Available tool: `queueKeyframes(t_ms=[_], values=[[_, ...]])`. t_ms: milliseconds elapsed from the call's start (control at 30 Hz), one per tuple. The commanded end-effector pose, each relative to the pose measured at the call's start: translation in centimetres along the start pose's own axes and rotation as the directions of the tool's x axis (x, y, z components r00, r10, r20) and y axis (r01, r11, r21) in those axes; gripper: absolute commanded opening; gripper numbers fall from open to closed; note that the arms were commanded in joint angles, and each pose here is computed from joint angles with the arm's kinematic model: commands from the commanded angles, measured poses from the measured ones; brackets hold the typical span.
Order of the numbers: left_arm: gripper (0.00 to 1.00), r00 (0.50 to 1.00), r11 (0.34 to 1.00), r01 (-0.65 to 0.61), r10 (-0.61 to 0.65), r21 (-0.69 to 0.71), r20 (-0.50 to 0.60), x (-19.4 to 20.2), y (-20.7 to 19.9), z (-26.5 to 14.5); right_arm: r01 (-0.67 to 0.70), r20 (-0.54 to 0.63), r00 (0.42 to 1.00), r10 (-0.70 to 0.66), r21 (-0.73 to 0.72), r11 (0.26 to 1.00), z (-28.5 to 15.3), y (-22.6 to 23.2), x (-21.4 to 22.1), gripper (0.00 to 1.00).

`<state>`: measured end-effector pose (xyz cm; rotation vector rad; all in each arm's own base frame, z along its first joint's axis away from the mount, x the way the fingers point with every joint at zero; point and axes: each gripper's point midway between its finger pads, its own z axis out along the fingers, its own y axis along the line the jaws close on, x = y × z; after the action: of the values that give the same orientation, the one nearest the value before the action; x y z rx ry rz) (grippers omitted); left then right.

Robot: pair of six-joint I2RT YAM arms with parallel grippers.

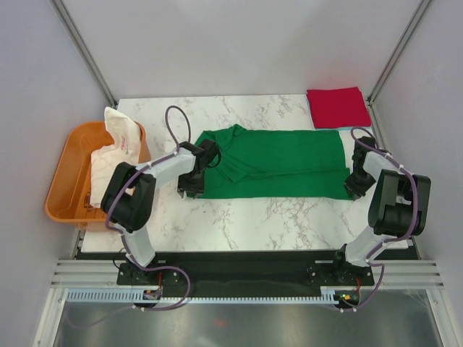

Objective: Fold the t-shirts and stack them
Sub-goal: Fold the tshirt

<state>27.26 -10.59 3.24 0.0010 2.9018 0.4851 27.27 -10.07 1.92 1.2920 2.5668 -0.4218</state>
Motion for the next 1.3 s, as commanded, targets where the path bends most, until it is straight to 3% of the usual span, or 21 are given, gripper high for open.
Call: queueKeyframes(t_ms=[0, 100, 200, 333, 567, 700, 933, 1267], values=[[0.5, 0.996, 0.971, 0.068, -0.081, 0.228, 0.047, -1.3, -2.2, -4.5, 0.019, 0.024, 1.0, -0.019, 0.029, 0.999, -0.4, -1.1, -0.2, 0.31], [0.51, 0.992, 0.935, 0.079, -0.109, 0.345, 0.069, -2.1, -3.8, -6.3, 0.015, 0.016, 1.0, -0.015, 0.022, 1.0, -0.1, -1.0, 0.0, 0.31], [0.52, 0.991, 0.935, 0.09, -0.119, 0.344, 0.064, -2.2, -4.0, -5.9, 0.017, 0.021, 1.0, -0.017, 0.016, 1.0, -0.1, -0.9, -0.1, 0.31], [0.5, 0.994, 0.949, 0.11, -0.111, 0.295, -0.013, -1.0, -3.9, -2.7, 0.028, 0.032, 0.999, -0.029, 0.027, 0.999, -0.2, -1.1, -0.4, 0.3], [0.48, 0.993, 0.984, 0.112, -0.108, 0.139, -0.037, -0.8, -2.5, 1.5, 0.03, 0.042, 0.999, -0.032, 0.041, 0.999, 0.0, -1.0, -1.0, 0.27], [0.03, 0.994, 0.985, 0.108, -0.108, 0.133, -0.007, -1.8, -2.0, 1.1, 0.02, 0.081, 0.996, -0.027, 0.089, 0.996, -0.1, -1.8, -1.7, 0.0], [0.02, 0.991, 0.988, 0.115, -0.121, 0.102, 0.052, -1.3, 0.2, -0.2, -0.003, 0.128, 0.992, -0.01, 0.103, 0.995, -1.0, -3.1, -1.8, 0.0], [0.02, 0.997, 0.991, 0.078, -0.076, 0.109, -0.024, 0.5, -0.4, 1.2, 0.028, 0.07, 0.997, -0.034, 0.086, 0.996, -0.4, -4.0, 1.2, 0.0]])
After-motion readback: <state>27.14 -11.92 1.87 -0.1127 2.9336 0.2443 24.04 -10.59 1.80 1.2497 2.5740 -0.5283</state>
